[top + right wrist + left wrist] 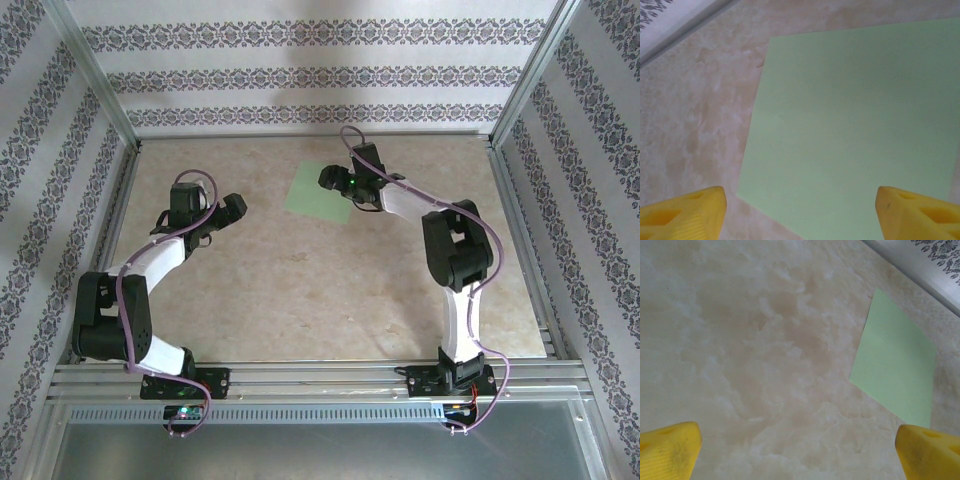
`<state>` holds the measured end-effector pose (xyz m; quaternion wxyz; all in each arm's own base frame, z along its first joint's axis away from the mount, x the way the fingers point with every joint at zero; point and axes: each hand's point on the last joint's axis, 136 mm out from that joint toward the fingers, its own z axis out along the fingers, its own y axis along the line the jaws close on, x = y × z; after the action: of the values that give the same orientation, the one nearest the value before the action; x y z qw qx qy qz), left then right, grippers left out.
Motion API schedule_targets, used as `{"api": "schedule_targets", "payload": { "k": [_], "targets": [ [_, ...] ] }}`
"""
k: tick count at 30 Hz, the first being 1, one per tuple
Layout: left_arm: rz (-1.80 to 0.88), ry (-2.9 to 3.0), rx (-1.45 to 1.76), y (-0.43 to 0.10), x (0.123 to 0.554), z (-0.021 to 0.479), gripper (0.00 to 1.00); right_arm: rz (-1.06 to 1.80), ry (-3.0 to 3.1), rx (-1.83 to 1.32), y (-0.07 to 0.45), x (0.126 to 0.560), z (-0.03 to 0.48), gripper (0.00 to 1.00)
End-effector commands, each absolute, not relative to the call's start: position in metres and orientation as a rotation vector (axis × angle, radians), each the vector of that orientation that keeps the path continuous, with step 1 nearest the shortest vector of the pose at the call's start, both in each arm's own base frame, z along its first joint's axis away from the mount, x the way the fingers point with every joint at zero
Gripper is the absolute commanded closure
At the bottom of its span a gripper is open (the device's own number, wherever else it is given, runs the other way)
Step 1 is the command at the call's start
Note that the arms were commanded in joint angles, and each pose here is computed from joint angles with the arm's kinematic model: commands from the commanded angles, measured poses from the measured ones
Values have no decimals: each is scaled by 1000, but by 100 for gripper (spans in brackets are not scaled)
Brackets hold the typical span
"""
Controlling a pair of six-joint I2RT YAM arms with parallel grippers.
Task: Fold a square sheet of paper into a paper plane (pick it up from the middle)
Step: Move the square sheet of paper to the center of the table.
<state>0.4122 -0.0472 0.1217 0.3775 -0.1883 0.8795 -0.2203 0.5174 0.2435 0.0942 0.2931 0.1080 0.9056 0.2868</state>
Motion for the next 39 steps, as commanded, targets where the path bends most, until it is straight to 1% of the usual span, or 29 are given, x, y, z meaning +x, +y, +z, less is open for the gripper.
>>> {"api": "schedule_targets", "payload": {
  "k": [1,6,9,12,17,21,25,28,31,34,37,39],
  "targets": [
    [-588,2265,-446,-50,414,125,0,740,2481,325,253,519,75,22],
    [-592,2260,-425,-51,412,126,1,710,2542,307,262,514,54,23],
    [-583,2270,-423,-51,411,125,1,650,2602,260,260,504,43,22],
    [-591,2276,-419,-52,410,124,1,650,2672,196,263,488,27,22],
    [-601,2286,-433,-53,409,121,0,632,2800,76,270,452,5,22],
    [-610,2299,-463,-53,410,121,1,647,2855,-42,284,420,2,22],
    [-607,2315,-478,-52,410,122,0,671,2912,-185,308,376,2,22],
    [-594,2329,-484,-51,408,122,1,665,2952,-220,320,341,-1,22],
    [-606,2349,-492,-53,405,121,0,691,2966,-189,332,312,3,22],
    [-631,2364,-509,-56,402,121,0,752,2927,-139,347,300,19,22],
    [-639,2387,-530,-59,396,121,0,829,2834,-94,360,307,49,21],
    [-624,2411,-533,-63,391,122,0,863,2727,-47,360,322,81,20]
  ]
}}
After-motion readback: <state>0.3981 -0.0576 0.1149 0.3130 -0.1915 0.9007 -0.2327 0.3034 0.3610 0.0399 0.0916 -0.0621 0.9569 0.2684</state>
